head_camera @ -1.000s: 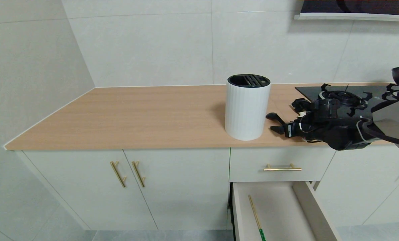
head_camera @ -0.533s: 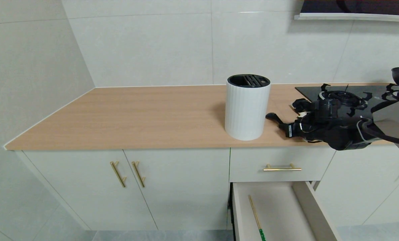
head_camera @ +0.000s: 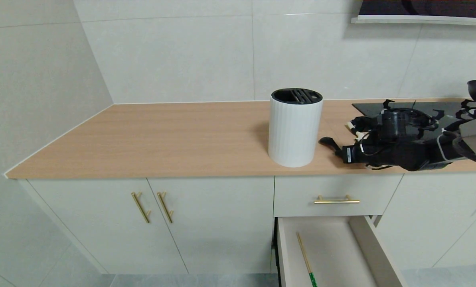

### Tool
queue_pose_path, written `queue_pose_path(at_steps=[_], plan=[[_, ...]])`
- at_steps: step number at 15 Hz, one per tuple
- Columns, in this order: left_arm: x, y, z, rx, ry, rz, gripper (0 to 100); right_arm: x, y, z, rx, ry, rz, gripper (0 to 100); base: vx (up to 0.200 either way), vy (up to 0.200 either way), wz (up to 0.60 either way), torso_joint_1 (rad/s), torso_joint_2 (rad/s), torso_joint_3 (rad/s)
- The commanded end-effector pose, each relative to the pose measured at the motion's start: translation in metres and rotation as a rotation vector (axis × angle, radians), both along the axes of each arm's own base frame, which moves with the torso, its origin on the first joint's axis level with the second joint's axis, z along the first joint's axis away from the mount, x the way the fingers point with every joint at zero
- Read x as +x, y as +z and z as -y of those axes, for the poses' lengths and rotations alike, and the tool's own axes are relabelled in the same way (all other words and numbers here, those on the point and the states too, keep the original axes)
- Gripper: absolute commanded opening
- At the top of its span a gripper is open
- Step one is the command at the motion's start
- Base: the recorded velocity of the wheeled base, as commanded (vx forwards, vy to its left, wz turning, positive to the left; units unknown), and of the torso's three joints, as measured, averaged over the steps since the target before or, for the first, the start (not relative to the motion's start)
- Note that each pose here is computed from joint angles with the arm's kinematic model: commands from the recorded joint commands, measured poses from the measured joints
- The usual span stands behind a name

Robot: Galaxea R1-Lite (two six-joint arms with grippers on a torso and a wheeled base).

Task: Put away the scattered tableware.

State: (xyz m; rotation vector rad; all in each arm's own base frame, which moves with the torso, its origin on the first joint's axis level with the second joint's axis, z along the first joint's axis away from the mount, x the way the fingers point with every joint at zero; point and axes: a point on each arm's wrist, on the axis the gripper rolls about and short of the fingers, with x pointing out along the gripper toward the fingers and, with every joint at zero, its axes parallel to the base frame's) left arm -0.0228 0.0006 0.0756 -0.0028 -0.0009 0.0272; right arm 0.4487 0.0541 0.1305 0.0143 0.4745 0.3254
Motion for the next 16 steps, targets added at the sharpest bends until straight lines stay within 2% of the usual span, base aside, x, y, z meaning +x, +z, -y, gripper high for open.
queue_pose_path(at_steps=[1,2,3,4,8,11,16], plan=[[0.000,0.000,0.000,0.000,0.000,-0.001,100,-0.045,0.065,-0.007,0.069,-0.045,-0.044,0,0.000,0.000,0.00,0.000,0.00,0.000],[0.000,0.000,0.000,0.000,0.000,-0.001,100,-0.057,0.072,-0.007,0.087,-0.058,-0.083,0,0.000,0.000,0.00,0.000,0.00,0.000],[0.000,0.000,0.000,0.000,0.000,-0.001,100,-0.088,0.092,-0.007,0.123,-0.074,-0.141,0,0.000,0.000,0.00,0.000,0.00,0.000],[0.000,0.000,0.000,0.000,0.000,-0.001,100,-0.107,0.098,-0.007,0.138,-0.080,-0.170,0,0.000,0.000,0.00,0.000,0.00,0.000],[0.000,0.000,0.000,0.000,0.000,-0.001,100,-0.193,0.090,-0.001,0.130,-0.083,-0.239,0,0.000,0.000,0.00,0.000,0.00,0.000],[0.000,0.000,0.000,0.000,0.000,-0.001,100,-0.215,0.079,0.001,0.109,-0.093,-0.266,0,0.000,0.000,0.00,0.000,0.00,0.000],[0.000,0.000,0.000,0.000,0.000,-0.001,100,-0.214,0.066,0.001,0.099,-0.087,-0.273,0,0.000,0.000,0.00,0.000,0.00,0.000]])
